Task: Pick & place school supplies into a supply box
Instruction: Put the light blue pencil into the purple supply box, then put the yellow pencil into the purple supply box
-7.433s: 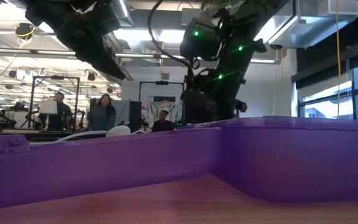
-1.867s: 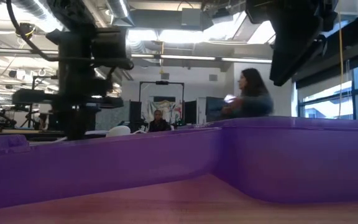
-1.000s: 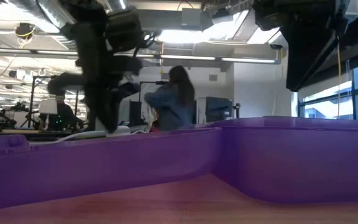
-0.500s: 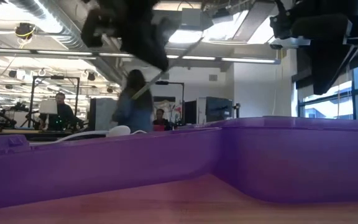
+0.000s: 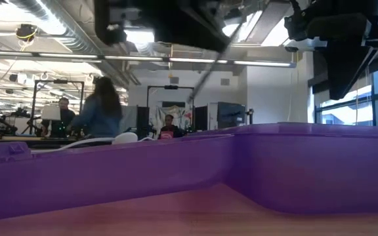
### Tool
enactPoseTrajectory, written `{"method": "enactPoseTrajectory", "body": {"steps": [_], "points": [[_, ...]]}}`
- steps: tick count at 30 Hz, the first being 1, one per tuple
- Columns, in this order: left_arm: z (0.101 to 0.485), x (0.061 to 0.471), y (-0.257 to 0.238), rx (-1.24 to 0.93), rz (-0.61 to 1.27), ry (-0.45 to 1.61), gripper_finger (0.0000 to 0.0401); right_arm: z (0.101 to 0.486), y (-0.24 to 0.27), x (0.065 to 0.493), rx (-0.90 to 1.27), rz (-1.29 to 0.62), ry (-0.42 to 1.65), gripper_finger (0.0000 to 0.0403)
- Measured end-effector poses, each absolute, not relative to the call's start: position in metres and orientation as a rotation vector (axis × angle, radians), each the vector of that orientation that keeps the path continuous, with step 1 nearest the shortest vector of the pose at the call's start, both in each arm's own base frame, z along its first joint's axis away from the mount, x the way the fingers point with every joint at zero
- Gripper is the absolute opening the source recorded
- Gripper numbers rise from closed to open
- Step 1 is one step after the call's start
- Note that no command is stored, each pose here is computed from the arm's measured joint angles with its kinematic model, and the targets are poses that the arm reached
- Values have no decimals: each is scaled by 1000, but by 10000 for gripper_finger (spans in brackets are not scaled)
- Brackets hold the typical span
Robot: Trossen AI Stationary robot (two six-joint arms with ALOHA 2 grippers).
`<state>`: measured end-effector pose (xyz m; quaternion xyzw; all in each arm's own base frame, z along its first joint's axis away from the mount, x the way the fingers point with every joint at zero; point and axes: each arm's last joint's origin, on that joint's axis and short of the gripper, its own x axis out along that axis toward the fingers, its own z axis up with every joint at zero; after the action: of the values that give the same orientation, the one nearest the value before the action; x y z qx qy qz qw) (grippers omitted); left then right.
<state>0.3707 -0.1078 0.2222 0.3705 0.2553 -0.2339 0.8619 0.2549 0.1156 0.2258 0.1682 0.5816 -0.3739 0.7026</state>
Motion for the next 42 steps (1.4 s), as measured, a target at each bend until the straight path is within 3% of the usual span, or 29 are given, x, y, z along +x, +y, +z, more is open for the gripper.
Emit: {"method": "enactPoseTrajectory", "body": {"steps": [14,31,42], "points": [[164,406,-123,849,-579,682,10,226,123,254,376,-804,1281,124],[158,404,-121,886,-580,727,15,224,136,260,509,-672,1312,124],[164,403,-120,881,-562,723,88,224,136,259,530,-684,1324,124]]}}
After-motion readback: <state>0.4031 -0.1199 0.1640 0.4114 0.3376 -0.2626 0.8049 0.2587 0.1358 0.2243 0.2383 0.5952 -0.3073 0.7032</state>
